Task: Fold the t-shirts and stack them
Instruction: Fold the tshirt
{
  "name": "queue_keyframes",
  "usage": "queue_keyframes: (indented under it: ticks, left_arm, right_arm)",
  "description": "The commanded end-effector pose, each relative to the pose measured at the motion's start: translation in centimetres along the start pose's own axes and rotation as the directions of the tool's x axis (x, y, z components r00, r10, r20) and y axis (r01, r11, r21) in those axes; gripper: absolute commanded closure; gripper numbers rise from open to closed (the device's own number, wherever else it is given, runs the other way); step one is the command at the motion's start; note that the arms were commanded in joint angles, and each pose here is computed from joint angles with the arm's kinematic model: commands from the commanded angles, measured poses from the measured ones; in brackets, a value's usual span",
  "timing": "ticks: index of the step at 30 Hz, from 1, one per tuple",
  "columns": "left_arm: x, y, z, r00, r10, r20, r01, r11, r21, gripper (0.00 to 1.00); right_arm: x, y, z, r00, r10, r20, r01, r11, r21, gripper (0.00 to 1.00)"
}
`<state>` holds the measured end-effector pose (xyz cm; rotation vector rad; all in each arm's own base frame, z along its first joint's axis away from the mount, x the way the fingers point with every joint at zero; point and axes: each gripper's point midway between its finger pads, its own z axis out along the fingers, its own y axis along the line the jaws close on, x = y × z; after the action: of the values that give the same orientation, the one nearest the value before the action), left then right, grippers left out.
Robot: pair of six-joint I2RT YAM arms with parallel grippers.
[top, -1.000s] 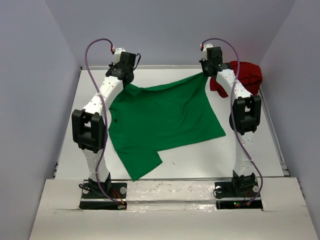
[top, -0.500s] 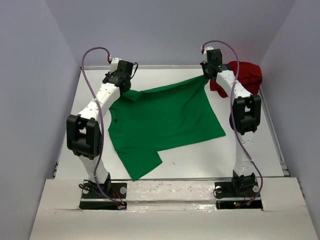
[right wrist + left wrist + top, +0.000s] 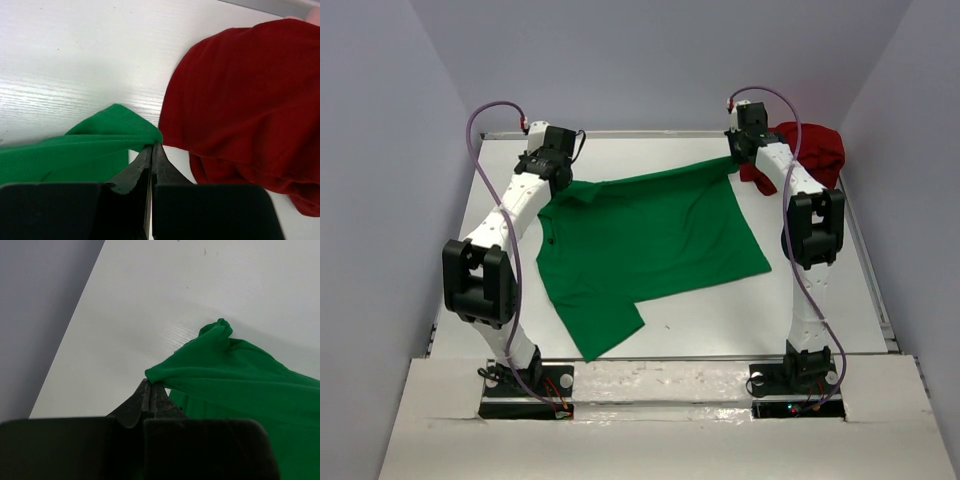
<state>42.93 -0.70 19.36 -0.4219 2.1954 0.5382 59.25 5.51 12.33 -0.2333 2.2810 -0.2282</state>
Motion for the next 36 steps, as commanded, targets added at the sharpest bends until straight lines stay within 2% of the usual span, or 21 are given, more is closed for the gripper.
queue_keyframes:
  ticks: [1,9,17,25,36]
  left_arm:
    - [-0.2,2.4,-1.4,0.997,-0.075,0.033,0.076,0.996,-0.048,1.0]
    - [1.8,2.8,-2.1,0.994,-0.111,-0.003,0.111,0.993,-0.033,1.0]
    - [4.3,2.2,-2.7,0.995,-0.085,-0.049,0.084,0.996,-0.026,1.0]
    - [4.5,1.7,-3.7,0.996,-0.079,-0.048,0.079,0.997,-0.011,1.0]
    - [4.4,2.4,-4.9,0.997,-0.074,-0.033,0.074,0.997,-0.009,1.0]
  right_arm:
    - [-3.0,-1.5,-3.4,0.996,0.044,0.081,-0.045,0.999,0.009,1.0]
    - [-2.1,-1.3,-4.4,0.997,0.059,0.056,-0.059,0.998,-0.007,1.0]
    - [-0.3,-0.5,-5.0,0.999,0.051,0.005,-0.051,0.998,-0.021,1.0]
    - [0.1,0.7,-6.7,0.999,0.052,-0.007,-0.053,0.998,-0.038,1.0]
    - [3.0,1.7,-8.5,0.994,0.069,-0.091,-0.071,0.997,-0.022,1.0]
